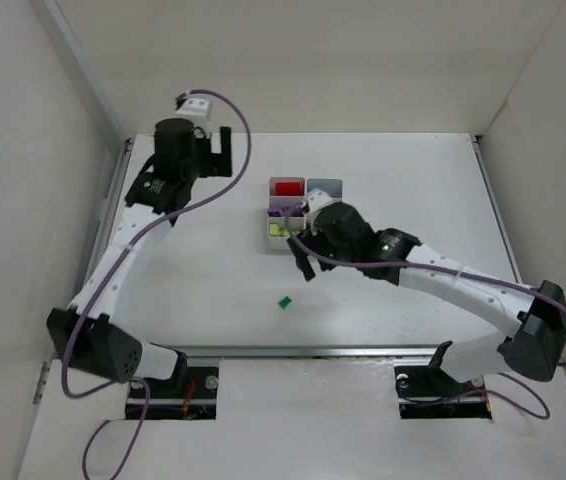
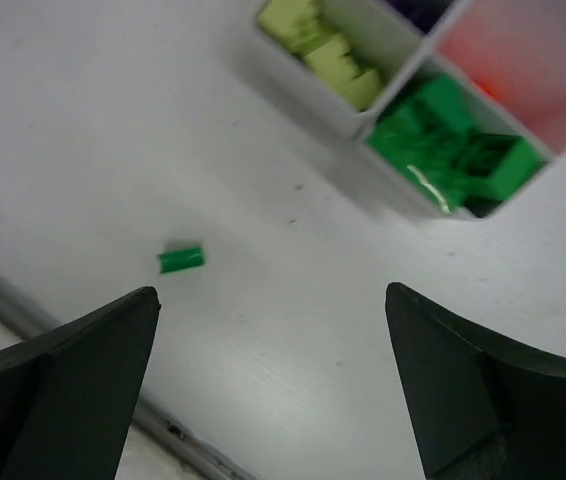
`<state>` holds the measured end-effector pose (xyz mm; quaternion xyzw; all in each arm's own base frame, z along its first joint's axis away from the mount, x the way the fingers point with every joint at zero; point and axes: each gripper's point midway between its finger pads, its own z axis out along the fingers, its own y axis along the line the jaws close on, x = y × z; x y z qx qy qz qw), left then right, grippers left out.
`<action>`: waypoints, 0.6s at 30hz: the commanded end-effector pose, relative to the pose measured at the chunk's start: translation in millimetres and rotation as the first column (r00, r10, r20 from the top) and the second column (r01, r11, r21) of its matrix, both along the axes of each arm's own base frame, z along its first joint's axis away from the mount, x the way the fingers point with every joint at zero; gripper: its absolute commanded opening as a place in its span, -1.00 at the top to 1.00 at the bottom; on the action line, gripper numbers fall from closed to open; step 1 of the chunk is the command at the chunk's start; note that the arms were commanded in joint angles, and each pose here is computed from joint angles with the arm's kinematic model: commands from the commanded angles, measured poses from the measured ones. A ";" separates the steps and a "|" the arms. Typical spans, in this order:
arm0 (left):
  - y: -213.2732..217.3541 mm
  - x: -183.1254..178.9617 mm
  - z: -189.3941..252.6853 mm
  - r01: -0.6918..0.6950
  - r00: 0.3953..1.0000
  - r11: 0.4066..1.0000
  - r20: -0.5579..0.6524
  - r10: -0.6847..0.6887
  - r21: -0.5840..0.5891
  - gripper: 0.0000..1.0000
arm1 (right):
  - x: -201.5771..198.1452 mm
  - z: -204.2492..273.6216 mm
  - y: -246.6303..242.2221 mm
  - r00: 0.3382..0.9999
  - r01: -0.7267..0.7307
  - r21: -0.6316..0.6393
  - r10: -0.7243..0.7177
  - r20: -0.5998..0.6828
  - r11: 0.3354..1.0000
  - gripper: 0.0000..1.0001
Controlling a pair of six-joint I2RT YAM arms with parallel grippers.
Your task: Sort the legos into containers by color
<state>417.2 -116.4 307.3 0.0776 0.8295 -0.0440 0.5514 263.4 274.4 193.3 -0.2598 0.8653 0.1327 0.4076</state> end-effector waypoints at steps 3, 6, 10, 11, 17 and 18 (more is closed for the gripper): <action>87.7 -47.7 -31.9 -0.287 0.955 0.955 -0.056 0.292 0.080 -0.99 | -62.8 -53.2 55.0 0.951 -0.289 -0.056 0.279 -0.135 0.956 -1.00; 97.1 -72.5 -36.8 -0.291 0.955 0.956 -0.050 0.293 0.047 -0.99 | -75.2 -67.2 74.3 0.930 -0.334 -0.058 0.319 -0.184 0.941 -1.00; 103.1 -99.7 -60.0 -0.285 0.955 0.959 -0.087 0.284 0.000 -0.99 | -83.1 -105.5 89.3 0.908 -0.357 -0.098 0.321 -0.269 0.929 -1.00; 99.2 -104.9 -57.3 -0.263 0.962 0.964 -0.080 0.260 -0.034 -0.99 | -80.6 -112.3 89.8 0.913 -0.342 -0.109 0.302 -0.273 0.933 -1.00; 97.9 -115.3 -50.5 -0.233 0.972 0.964 -0.060 0.227 -0.128 -0.99 | -70.4 -142.5 101.9 0.921 -0.295 -0.152 0.238 -0.310 0.943 -0.94; 93.5 -117.4 -47.1 -0.209 0.978 0.968 -0.051 0.204 -0.142 -0.99 | -68.1 -142.5 100.9 0.927 -0.278 -0.158 0.222 -0.302 0.947 -0.92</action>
